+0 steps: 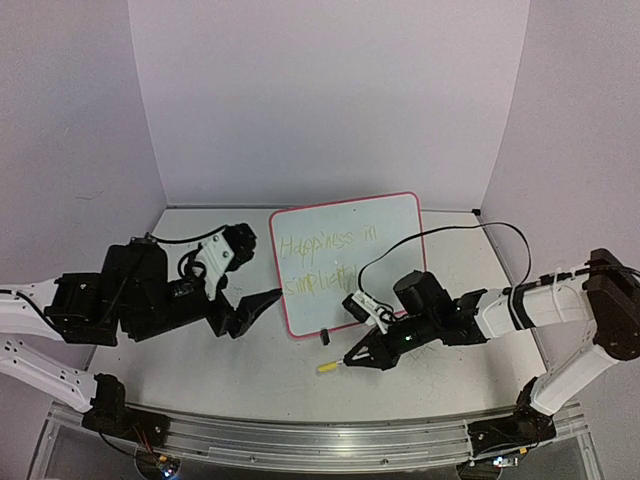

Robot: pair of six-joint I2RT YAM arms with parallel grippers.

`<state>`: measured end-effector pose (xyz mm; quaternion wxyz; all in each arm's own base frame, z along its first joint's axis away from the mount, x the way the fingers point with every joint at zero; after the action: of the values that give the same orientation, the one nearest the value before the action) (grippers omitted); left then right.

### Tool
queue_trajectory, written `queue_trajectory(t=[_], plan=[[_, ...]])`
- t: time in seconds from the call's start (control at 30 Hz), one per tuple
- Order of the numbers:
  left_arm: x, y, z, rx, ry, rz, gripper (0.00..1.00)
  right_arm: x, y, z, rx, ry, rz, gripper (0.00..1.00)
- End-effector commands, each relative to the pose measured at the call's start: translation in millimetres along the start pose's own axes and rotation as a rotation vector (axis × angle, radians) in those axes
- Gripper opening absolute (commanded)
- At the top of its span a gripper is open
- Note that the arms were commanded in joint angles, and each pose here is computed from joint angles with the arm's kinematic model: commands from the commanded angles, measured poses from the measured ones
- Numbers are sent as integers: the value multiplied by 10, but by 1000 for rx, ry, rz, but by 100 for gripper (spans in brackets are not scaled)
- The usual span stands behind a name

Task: Write a sentence on the whiteboard
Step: Put down the whiteboard marker at the center of the board.

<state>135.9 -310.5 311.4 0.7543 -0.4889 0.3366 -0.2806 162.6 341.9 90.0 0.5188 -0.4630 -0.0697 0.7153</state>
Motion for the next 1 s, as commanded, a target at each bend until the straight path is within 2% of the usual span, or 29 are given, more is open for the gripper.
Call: queue_trajectory(t=[0.0, 0.1, 0.23, 0.37, 0.47, 0.6, 0.67, 0.77, 0.83, 0.97], plan=[[-79, -55, 341, -301, -132, -68, 82, 93, -60, -32, -193, 107, -23, 0], [-90, -45, 497, -396, -173, -88, 83, 142, -72, -193, -212, 203, -53, 1], [-93, -21, 644, -472, -213, -96, 83, 175, -32, -306, -222, 248, -61, 8], [-107, -2, 740, -492, -264, -97, 83, 210, 51, -398, -198, 274, -44, 24], [-140, -56, 812, -486, -297, -109, 82, 178, 76, -416, -181, 286, -57, 41], [-158, -197, 867, -455, -310, -120, 83, -104, -131, -442, -145, 401, -154, 55], [-175, -290, 903, -442, -318, -120, 83, -348, -292, -439, -119, 488, -211, 62], [-257, -482, 1015, -443, -348, -148, 84, -975, -638, -338, -80, 649, -355, 81], [-348, -654, 1109, -453, -365, -184, 86, -1566, -867, -187, -62, 762, -480, 97], [-624, -1073, 1335, -475, -396, -284, 90, -2889, -1213, 336, -60, 871, -797, 98]])
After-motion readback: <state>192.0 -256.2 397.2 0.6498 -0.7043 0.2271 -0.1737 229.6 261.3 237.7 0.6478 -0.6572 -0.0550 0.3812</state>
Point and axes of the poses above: each gripper's point midway between its finger pads, its own x axis out along the fingers, its own z axis along the line the jaws close on, y = z × x, the point moved 1 cm from there along -x, back along the fingers, and after that the axes turned 3 degrees about x, right-handed, at the moved point
